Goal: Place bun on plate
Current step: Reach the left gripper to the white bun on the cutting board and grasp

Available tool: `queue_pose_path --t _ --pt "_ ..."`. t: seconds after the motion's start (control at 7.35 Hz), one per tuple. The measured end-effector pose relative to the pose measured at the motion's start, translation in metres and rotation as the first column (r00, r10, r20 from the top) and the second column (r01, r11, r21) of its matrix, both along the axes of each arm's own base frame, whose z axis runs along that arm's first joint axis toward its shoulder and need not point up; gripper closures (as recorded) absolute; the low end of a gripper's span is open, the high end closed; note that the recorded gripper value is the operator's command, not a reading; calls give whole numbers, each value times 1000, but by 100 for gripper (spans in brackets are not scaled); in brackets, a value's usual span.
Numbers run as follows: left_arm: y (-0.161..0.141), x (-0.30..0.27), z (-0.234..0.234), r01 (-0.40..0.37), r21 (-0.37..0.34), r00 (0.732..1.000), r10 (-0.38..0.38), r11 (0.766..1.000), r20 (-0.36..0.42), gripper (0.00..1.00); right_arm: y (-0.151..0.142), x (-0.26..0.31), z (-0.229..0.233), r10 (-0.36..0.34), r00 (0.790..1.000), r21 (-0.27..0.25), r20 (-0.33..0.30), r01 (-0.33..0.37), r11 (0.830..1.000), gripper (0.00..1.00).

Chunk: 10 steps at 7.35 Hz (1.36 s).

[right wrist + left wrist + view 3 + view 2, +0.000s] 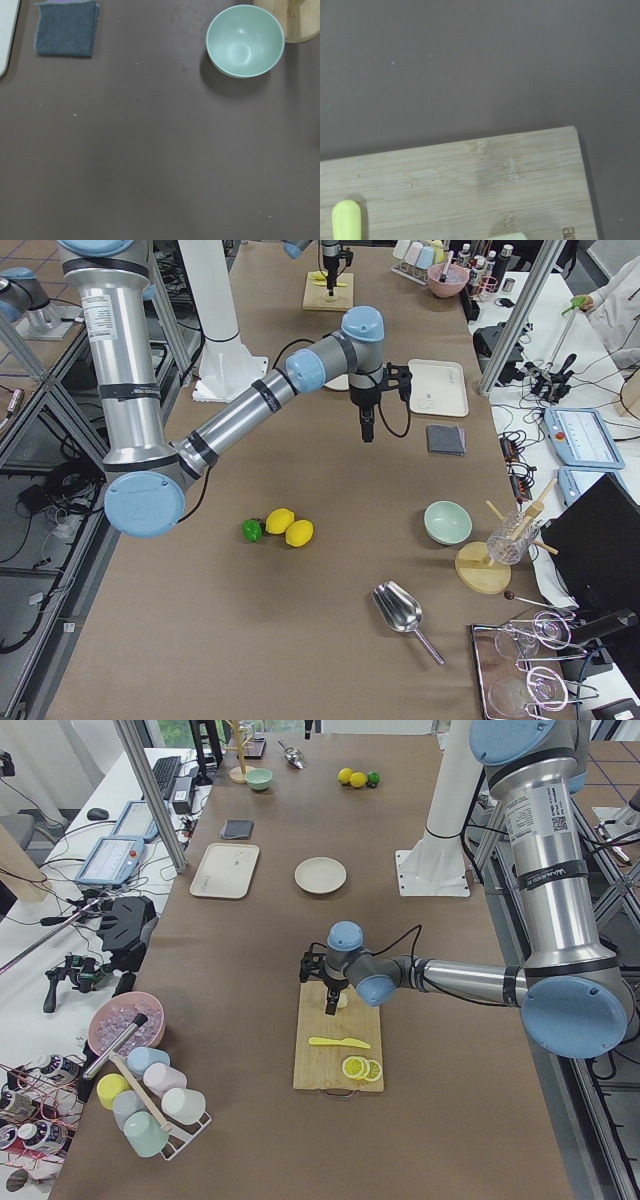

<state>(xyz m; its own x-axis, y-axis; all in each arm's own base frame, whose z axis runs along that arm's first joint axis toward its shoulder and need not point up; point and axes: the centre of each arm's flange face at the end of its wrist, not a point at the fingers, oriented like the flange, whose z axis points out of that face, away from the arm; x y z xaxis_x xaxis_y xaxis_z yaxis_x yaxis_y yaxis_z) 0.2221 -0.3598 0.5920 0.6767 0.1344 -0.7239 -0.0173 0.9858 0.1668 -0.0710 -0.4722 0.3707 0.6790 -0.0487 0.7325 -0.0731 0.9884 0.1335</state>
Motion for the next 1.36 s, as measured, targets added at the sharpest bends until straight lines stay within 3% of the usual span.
queue_pose_path --t 0.14,0.54,0.68,1.09,1.36 --pt "1 5 0 -1 0 1000 1 1000 -3 25 5 18 17 -17 1000 12 -12 17 1000 0" --pt "2 8 8 -6 2 1000 6 1000 11 76 10 30 32 -27 999 13 -22 27 1000 0" --pt "3 10 9 -12 3 1000 12 1000 11 86 12 31 35 -27 999 9 -24 27 1000 0" --pt "1 16 -10 -25 21 999 25 999 -25 89 19 40 47 -25 999 1 -32 25 1000 0" --pt "-14 33 -59 -47 41 991 52 998 -125 89 21 44 52 -28 999 1 -37 28 1000 0"
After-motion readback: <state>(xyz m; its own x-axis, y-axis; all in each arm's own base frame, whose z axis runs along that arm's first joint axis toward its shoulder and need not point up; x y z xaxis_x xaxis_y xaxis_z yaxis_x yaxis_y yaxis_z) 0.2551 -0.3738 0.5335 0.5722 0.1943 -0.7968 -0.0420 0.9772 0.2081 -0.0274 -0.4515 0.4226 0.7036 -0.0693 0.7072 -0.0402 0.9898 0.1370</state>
